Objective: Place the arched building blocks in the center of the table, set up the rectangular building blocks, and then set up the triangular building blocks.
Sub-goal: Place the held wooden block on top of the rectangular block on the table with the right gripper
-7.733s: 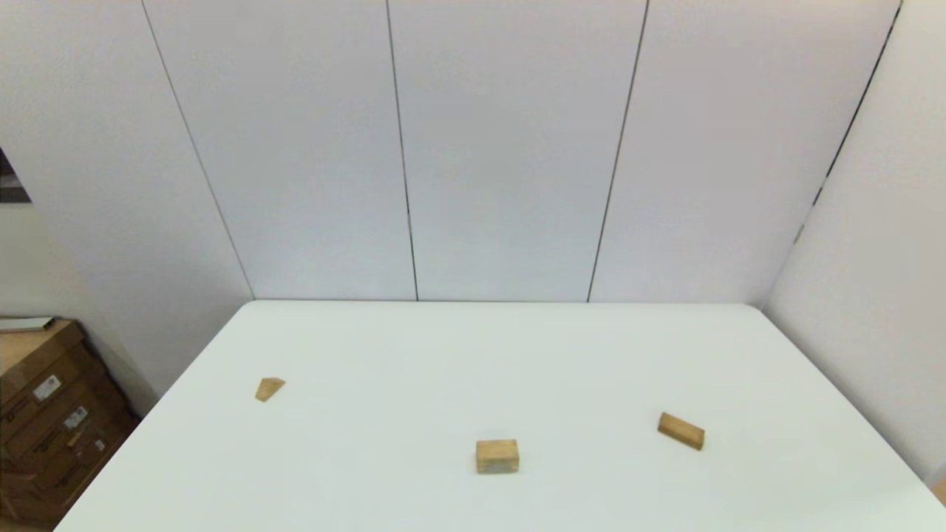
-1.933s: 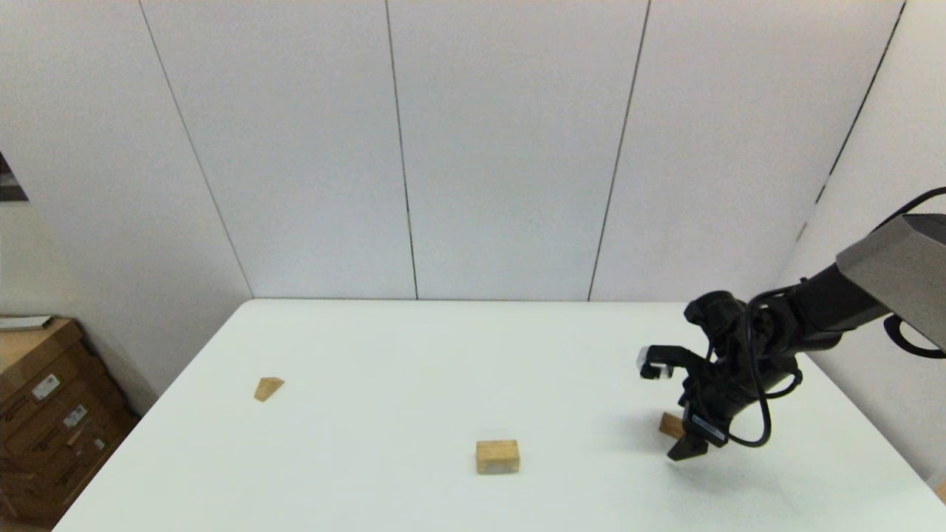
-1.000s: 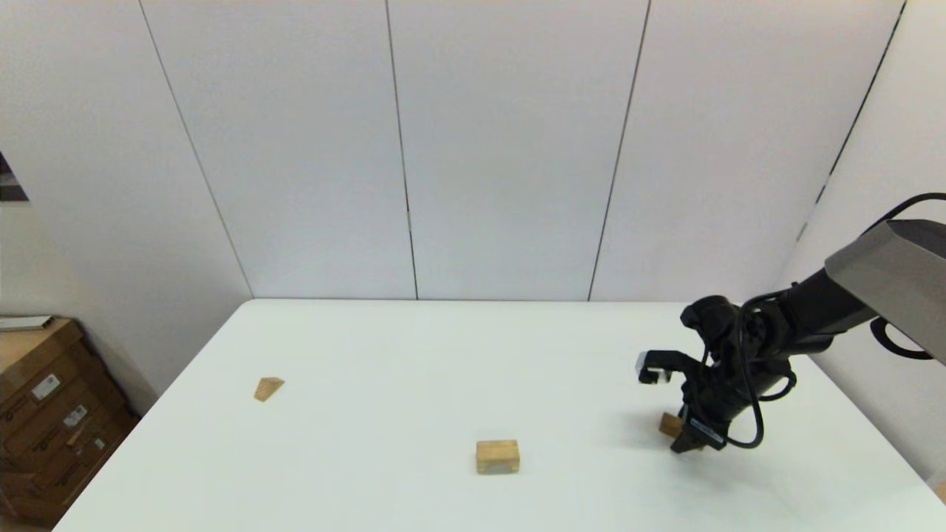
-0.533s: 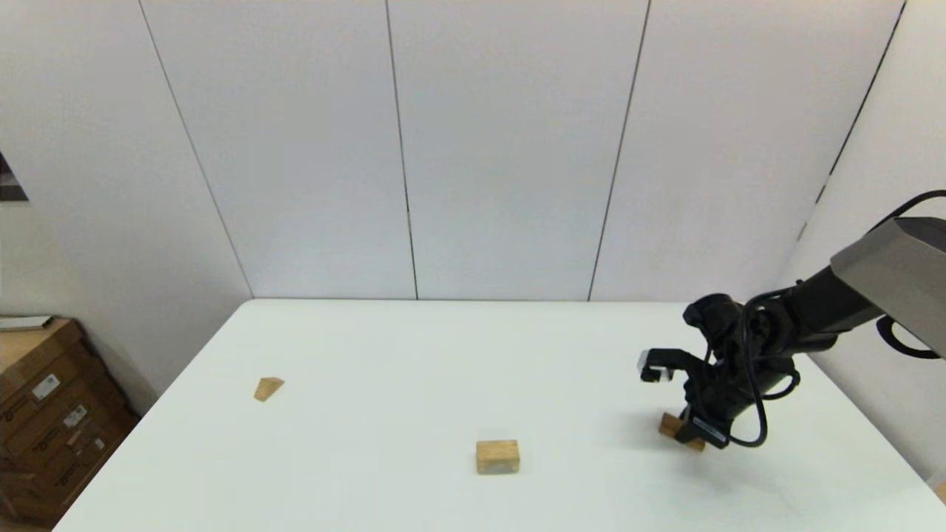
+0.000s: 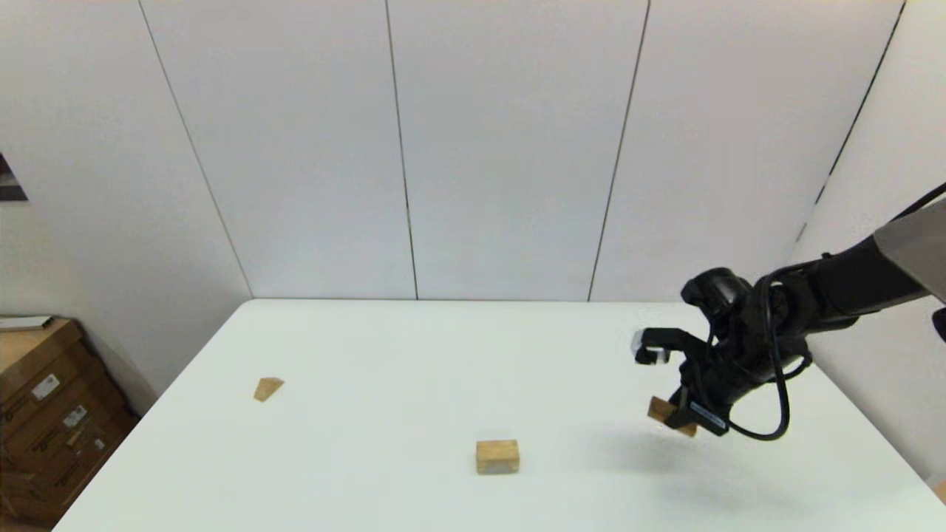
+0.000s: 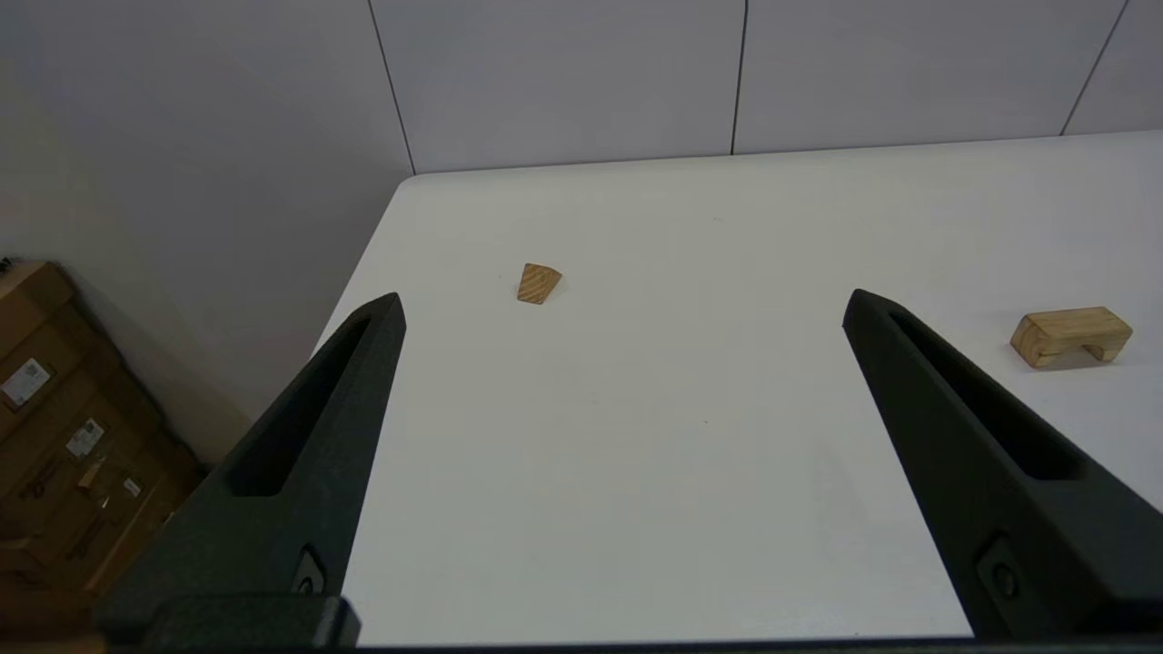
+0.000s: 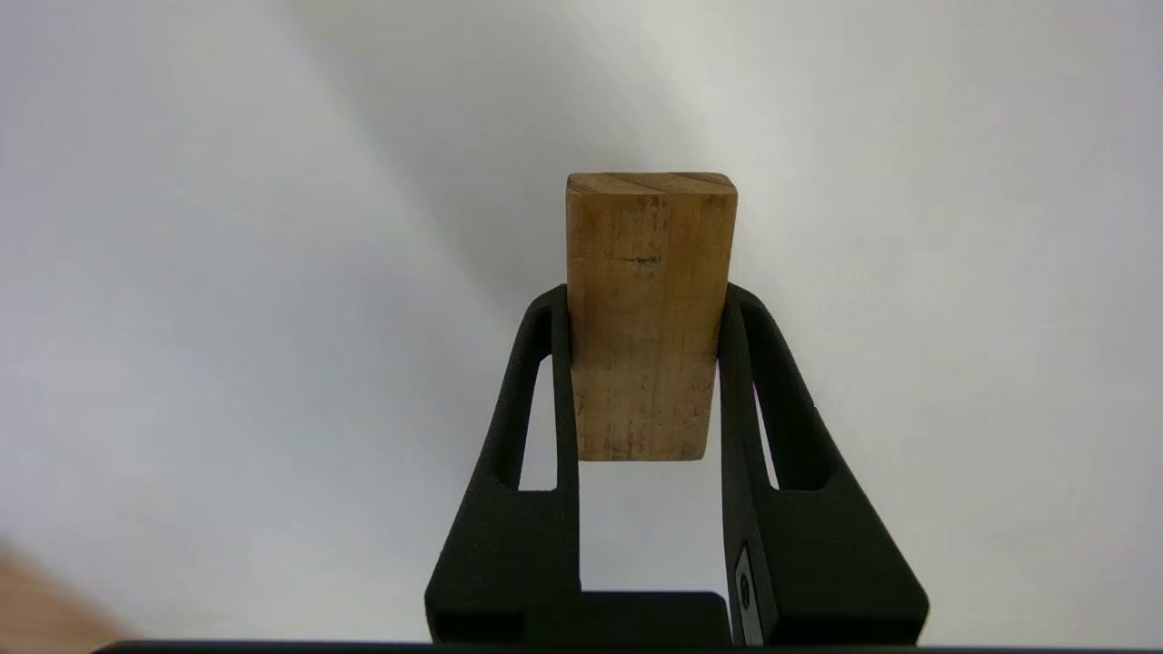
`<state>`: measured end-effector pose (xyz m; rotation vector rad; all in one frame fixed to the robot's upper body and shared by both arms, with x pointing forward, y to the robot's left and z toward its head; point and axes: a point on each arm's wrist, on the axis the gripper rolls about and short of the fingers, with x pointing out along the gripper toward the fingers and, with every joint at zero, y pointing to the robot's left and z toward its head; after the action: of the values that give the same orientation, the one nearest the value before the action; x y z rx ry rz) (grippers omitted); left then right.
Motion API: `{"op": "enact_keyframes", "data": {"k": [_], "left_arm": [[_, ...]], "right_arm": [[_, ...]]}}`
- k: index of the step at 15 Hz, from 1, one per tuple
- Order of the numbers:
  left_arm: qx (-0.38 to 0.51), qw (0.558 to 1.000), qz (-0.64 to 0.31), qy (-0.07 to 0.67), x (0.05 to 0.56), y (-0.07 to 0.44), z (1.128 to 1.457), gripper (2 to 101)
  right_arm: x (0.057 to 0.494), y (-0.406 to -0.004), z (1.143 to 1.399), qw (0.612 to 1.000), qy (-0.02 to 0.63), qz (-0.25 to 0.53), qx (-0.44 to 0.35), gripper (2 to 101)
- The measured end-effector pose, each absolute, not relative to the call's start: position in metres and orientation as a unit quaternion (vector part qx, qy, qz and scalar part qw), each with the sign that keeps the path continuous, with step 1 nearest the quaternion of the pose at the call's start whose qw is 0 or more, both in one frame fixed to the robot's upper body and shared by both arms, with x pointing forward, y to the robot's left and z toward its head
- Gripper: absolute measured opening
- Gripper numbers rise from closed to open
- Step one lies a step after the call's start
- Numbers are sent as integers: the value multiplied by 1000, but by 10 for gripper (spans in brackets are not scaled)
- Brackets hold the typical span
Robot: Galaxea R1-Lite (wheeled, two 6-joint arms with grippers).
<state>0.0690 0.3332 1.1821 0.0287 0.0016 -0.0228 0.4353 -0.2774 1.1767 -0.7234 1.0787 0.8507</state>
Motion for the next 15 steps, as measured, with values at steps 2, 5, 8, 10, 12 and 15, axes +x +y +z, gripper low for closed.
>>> {"op": "enact_keyframes", "data": {"k": [2, 5, 8, 10, 12, 15], "left_arm": [[15, 1000, -11, 1, 69, 333, 1182, 978], [14, 1000, -11, 1, 69, 333, 1182, 978], [14, 1000, -11, 1, 69, 333, 1182, 978], [14, 1000, -11, 1, 69, 333, 1182, 977], [14, 1000, -11, 1, 69, 333, 1182, 978], [14, 1000, -12, 1, 69, 333, 1182, 978]], "right_arm": [[419, -234, 1200, 712, 453, 414, -341, 242], [395, -174, 1220, 697, 413, 448, -378, 242], [382, -134, 1216, 681, 413, 468, -383, 242], [380, -119, 1209, 670, 413, 479, -389, 242], [385, -107, 1202, 664, 412, 485, -393, 242], [396, -93, 1197, 652, 425, 489, -393, 242]]}}
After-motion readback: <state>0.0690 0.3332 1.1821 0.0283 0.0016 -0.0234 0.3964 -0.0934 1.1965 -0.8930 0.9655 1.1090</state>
